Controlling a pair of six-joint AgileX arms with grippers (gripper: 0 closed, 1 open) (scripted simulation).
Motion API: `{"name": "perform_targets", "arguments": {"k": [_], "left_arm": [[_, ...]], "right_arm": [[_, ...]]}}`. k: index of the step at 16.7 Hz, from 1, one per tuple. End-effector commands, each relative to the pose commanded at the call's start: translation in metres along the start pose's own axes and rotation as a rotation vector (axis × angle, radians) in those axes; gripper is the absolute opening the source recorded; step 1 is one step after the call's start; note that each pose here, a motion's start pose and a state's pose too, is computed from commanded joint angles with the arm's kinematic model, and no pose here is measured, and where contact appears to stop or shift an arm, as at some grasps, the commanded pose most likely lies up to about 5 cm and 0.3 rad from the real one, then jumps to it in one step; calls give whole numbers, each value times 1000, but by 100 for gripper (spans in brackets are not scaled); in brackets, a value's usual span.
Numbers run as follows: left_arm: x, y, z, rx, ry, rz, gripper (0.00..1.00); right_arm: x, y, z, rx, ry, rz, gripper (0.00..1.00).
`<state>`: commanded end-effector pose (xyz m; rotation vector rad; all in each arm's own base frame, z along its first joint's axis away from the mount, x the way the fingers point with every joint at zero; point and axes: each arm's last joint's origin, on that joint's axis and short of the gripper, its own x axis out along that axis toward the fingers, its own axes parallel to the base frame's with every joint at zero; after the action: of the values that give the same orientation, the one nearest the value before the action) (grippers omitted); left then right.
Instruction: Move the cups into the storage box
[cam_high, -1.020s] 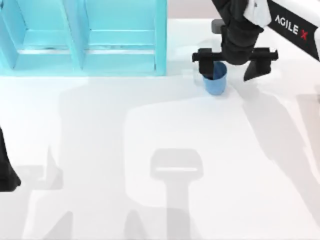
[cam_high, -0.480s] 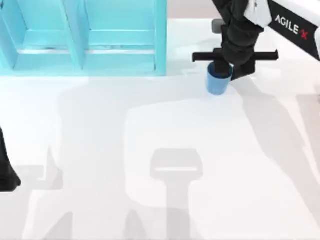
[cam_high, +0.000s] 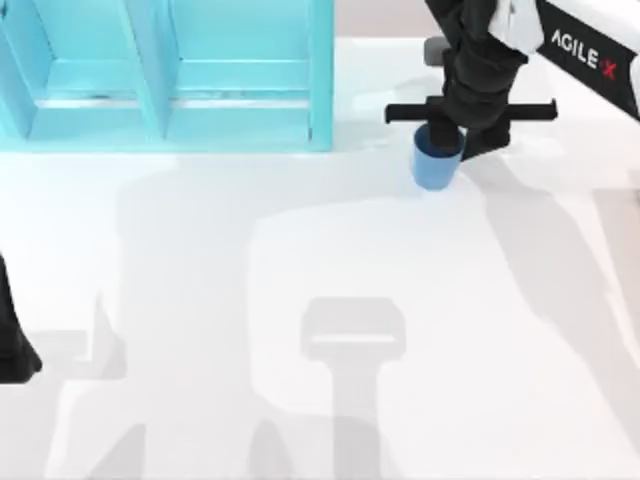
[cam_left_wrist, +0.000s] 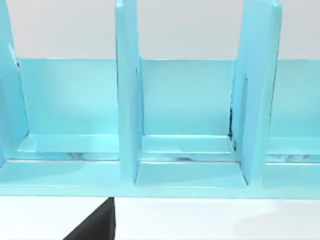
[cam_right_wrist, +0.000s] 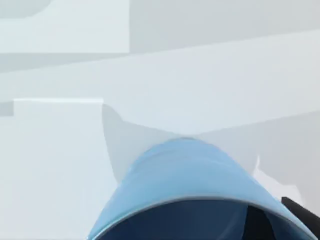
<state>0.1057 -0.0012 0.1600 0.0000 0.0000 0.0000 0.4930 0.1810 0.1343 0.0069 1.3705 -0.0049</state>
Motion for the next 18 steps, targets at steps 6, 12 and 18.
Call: {"name": "perform_targets", "arguments": {"k": [6,12,18], "left_arm": [[0,0,0,0,0,0,100],[0,0,0,0,0,0,100],[0,0,0,0,0,0,100]], "right_arm": [[-43,-47,16,-6,12,-4,0],[-98,-100,20,0,0,0,0],[-108,-133,16,-5,12,-5,0]]}}
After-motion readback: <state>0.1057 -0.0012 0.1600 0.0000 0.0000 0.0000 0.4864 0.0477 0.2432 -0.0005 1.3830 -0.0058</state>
